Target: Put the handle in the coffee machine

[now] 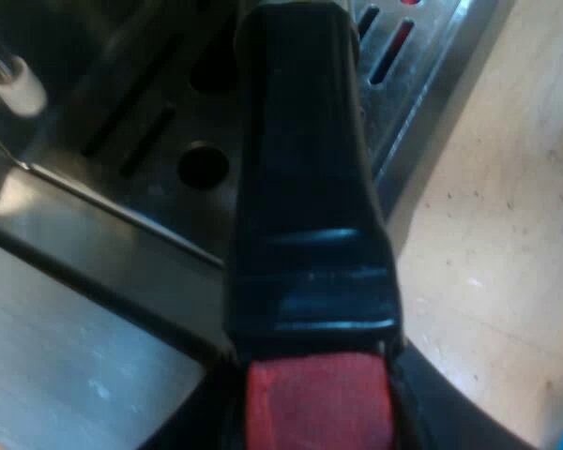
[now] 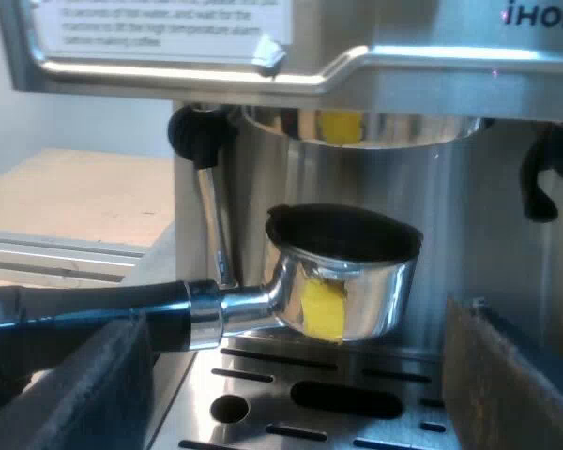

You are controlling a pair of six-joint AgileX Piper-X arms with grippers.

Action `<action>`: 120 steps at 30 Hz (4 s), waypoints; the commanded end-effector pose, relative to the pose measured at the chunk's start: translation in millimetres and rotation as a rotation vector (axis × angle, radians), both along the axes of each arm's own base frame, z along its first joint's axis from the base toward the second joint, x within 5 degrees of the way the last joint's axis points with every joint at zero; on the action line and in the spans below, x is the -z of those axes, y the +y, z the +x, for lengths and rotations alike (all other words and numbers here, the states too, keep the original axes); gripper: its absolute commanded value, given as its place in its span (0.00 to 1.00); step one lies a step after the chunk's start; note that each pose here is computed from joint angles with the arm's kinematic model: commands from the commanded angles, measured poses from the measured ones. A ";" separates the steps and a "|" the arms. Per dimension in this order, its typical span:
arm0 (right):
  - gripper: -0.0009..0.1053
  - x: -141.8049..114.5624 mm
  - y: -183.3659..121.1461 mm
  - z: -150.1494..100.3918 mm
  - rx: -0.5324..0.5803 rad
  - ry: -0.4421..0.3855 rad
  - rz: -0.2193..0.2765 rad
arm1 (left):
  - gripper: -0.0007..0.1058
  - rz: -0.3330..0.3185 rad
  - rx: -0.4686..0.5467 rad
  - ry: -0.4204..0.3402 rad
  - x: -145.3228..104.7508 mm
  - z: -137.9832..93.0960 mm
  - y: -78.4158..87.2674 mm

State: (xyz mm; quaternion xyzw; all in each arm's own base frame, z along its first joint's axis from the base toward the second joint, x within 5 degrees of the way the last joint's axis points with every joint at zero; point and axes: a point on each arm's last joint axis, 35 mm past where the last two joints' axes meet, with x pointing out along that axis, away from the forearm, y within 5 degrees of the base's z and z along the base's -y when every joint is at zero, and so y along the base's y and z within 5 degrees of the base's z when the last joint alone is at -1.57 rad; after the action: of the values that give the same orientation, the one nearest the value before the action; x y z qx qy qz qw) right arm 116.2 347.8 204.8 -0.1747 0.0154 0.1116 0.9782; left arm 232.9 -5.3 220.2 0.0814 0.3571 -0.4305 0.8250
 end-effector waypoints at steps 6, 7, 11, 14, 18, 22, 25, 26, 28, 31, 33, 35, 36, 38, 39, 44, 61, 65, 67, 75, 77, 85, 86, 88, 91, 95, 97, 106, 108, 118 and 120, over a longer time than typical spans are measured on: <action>0.63 -2.8 -0.5 2.2 0.013 -0.008 0.009 | 0.01 -0.051 0.032 -0.073 -13.6 12.8 -1.6; 0.63 -2.8 -0.5 2.2 0.013 -0.008 0.009 | 0.01 -0.051 0.033 -0.075 -14.7 14.7 -1.5; 0.63 -2.6 -0.6 2.2 0.013 -0.007 0.008 | 0.01 -0.059 0.039 -0.097 -22.2 20.2 -1.3; 0.63 -2.6 -0.6 2.2 0.013 -0.007 0.008 | 0.01 -0.066 0.042 -0.102 -25.8 21.4 -1.4; 0.63 -2.6 -0.6 2.2 0.013 -0.007 0.008 | 0.01 -0.073 0.046 -0.100 -25.9 21.0 -1.6; 0.63 -2.6 -0.6 2.2 0.013 -0.007 0.008 | 0.01 -0.076 0.048 -0.106 -26.9 21.6 -1.7; 0.63 -2.6 -0.6 2.2 0.013 -0.007 0.008 | 0.01 -0.078 0.049 -0.106 -26.9 21.6 -1.7; 0.63 -2.6 -0.6 2.2 0.013 -0.007 0.008 | 0.01 -0.078 0.049 -0.106 -26.9 21.6 -1.7; 0.63 -2.6 -0.6 2.2 0.013 -0.007 0.008 | 0.01 -0.078 0.049 -0.106 -26.9 21.6 -1.7; 0.63 -2.6 -0.6 2.2 0.013 -0.007 0.008 | 0.01 -0.078 0.049 -0.106 -26.9 21.6 -1.7; 0.63 -2.6 -0.6 2.2 0.013 -0.007 0.008 | 0.01 -0.078 0.048 -0.106 -28.4 22.1 -1.7; 0.63 -2.6 -0.6 2.2 0.013 -0.007 0.008 | 0.01 -0.080 0.044 -0.107 -30.3 23.0 -1.6; 0.63 -2.6 -0.6 2.2 0.013 -0.007 0.008 | 0.01 -0.080 0.044 -0.114 -33.2 24.2 -1.5; 0.63 -2.6 -0.6 2.2 0.013 -0.007 0.008 | 0.01 -0.079 0.045 -0.123 -37.0 25.8 -1.4; 0.63 -2.6 -0.6 2.2 0.013 -0.007 0.008 | 0.01 -0.079 0.045 -0.129 -39.2 26.7 -1.4; 0.63 -2.6 -0.6 2.2 0.013 -0.007 0.008 | 0.01 -0.091 0.055 -0.125 -49.2 27.9 -1.6; 0.63 -2.0 -2.0 6.2 0.025 -0.006 0.001 | 0.01 -0.104 0.104 -0.164 -68.3 17.2 -3.3; 0.63 -1.6 -4.9 13.7 0.047 -0.005 -0.004 | 0.01 -0.111 0.108 -0.165 -68.5 17.1 -3.5; 0.63 -1.2 -5.2 14.6 0.046 -0.003 -0.007 | 0.01 -0.125 0.116 -0.166 -68.9 16.9 -3.9; 0.63 2.3 -15.1 48.2 -0.035 0.032 -0.016 | 0.01 -0.193 0.149 -0.184 -71.3 16.5 -3.6; 0.63 5.3 -17.0 52.3 -0.023 0.035 -0.024 | 0.01 -0.195 0.143 -0.187 -70.8 16.8 -0.5; 0.44 34.0 -18.4 68.9 -0.031 0.074 -0.081 | 0.01 -0.181 0.165 -0.204 -70.0 15.6 -0.6; 0.43 34.7 -18.6 69.7 -0.032 0.076 -0.082 | 0.01 -0.181 0.165 -0.203 -70.0 15.5 -0.7; 0.42 39.8 -19.1 73.1 -0.024 0.077 -0.083 | 0.01 -0.182 0.165 -0.201 -69.9 15.4 -0.7; 0.40 46.1 -20.2 81.1 -0.008 0.055 -0.063 | 0.01 -0.183 0.167 -0.187 -68.9 13.8 -0.8; 0.32 48.7 -21.1 87.7 -0.022 0.031 -0.056 | 0.01 -0.176 0.183 -0.175 -67.1 10.7 -1.1; 0.31 49.5 -21.6 92.9 -0.040 0.023 -0.036 | 0.01 -0.177 0.183 -0.172 -67.0 10.5 -1.1; 0.31 53.6 -10.4 112.6 -0.019 -0.014 0.023 | 0.01 -0.177 0.182 -0.170 -66.9 10.3 -1.2; 0.31 54.3 -7.5 114.4 -0.019 -0.016 0.027 | 0.01 -0.178 0.182 -0.167 -66.8 10.1 -1.2; 0.27 46.2 16.1 135.1 0.069 -0.106 0.085 | 0.01 -0.182 0.180 -0.148 -65.9 8.5 -1.3; 0.27 45.4 14.8 137.8 0.076 -0.108 0.088 | 0.01 -0.182 0.180 -0.148 -65.9 8.5 -1.3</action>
State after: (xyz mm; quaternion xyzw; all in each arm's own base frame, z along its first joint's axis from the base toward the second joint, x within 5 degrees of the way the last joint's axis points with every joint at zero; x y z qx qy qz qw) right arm 250.1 364.3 155.1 -0.1414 -0.0291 0.0785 0.9864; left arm 250.5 -2.2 269.9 0.0910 0.3161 -0.4596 0.8250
